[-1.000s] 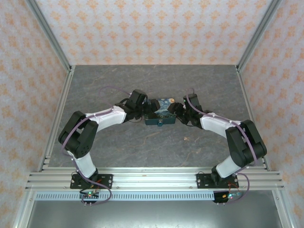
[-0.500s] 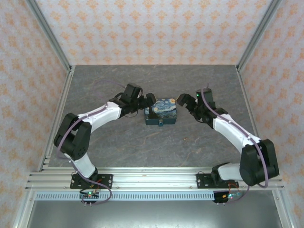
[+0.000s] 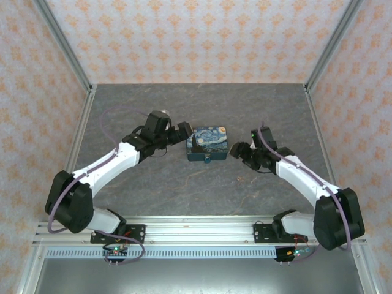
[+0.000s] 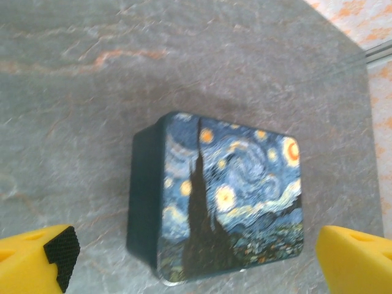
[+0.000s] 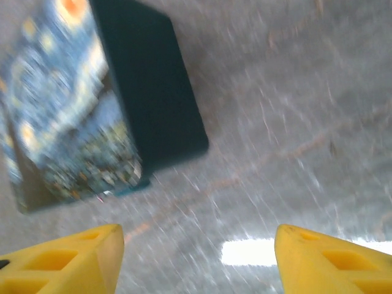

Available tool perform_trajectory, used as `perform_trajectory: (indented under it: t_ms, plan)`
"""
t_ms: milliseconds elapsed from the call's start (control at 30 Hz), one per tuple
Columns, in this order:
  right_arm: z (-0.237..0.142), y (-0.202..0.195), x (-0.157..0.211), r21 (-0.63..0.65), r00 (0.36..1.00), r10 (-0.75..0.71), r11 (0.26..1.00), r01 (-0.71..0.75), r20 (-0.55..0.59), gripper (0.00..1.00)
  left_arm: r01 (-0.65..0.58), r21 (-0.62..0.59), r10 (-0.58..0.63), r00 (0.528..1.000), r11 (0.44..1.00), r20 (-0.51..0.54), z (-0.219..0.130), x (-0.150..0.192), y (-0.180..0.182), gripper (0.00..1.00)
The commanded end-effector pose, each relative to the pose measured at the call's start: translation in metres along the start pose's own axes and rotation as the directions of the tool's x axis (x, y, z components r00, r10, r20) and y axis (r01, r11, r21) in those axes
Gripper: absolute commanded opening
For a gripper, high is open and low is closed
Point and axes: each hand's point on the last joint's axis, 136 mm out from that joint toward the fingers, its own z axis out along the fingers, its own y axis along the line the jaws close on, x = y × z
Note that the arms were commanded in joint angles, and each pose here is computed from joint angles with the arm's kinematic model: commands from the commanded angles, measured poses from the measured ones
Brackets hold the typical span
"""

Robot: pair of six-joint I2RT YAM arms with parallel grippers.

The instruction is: Unlock a padlock with a key

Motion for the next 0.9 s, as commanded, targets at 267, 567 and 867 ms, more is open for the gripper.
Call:
perform_trajectory:
  t_ms: [267,567,867]
  plan:
    - [0.018,-0.061,0.052,0.250,0.996,-0.016,0.968,0.037,-0.083,0.65,0.013,-0.024,-0.013,1.000,1.000,-0.005,-0.011,0.015,0.012,1.00]
    - [0.033,-0.065,0.055,0.331,0.987,-0.103,0.934,0.138,-0.122,0.65,0.011,-0.028,-0.012,1.000,1.000,-0.019,-0.005,0.021,0.017,1.00]
    - [0.040,-0.067,0.053,0.370,0.979,-0.149,0.909,0.190,-0.139,0.59,0.018,-0.021,-0.018,0.999,1.000,-0.027,0.002,0.023,0.016,1.00]
